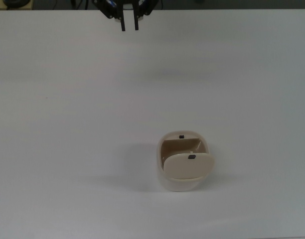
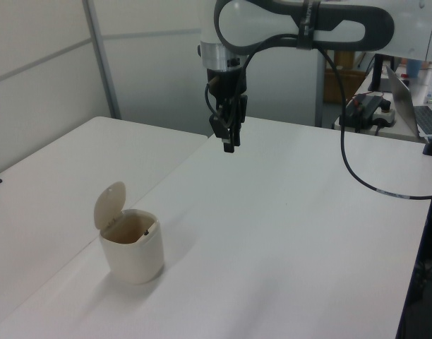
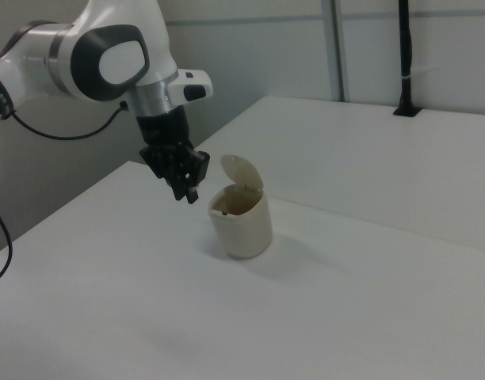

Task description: Open the trash can

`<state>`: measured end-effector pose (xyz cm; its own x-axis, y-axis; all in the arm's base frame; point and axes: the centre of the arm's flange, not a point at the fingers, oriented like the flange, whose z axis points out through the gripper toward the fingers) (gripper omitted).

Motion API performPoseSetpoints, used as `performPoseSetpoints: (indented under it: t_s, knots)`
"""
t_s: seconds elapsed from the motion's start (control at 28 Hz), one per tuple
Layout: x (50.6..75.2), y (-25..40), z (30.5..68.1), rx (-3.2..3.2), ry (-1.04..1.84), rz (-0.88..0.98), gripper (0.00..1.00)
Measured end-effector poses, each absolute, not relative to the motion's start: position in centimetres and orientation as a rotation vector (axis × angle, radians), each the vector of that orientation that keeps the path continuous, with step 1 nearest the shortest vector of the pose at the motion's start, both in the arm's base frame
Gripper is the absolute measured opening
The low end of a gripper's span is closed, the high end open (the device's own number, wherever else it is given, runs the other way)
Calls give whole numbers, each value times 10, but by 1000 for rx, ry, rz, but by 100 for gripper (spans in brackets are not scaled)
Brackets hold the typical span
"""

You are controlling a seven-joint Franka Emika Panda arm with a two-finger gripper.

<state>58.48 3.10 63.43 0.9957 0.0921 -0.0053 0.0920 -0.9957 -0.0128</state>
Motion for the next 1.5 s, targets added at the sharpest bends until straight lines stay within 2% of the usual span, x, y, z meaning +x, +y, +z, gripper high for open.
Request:
performPoseSetpoints:
  t_s: [0.21, 0.25, 0.32, 0.43, 0.64, 0.89, 1.5]
  knots:
    - [585, 30, 628, -3139, -144, 31, 53]
    - [585, 30, 628, -3139, -141, 31, 60]
    - [585, 30, 628, -3140, -124, 31, 65]
    - [585, 30, 626, -3141, -99, 35, 81]
    - [585, 31, 624, -3141, -91, 39, 100]
    - [590, 32, 624, -3140, -81, -32, 100]
    - [592, 32, 625, -3140, -45, -64, 100]
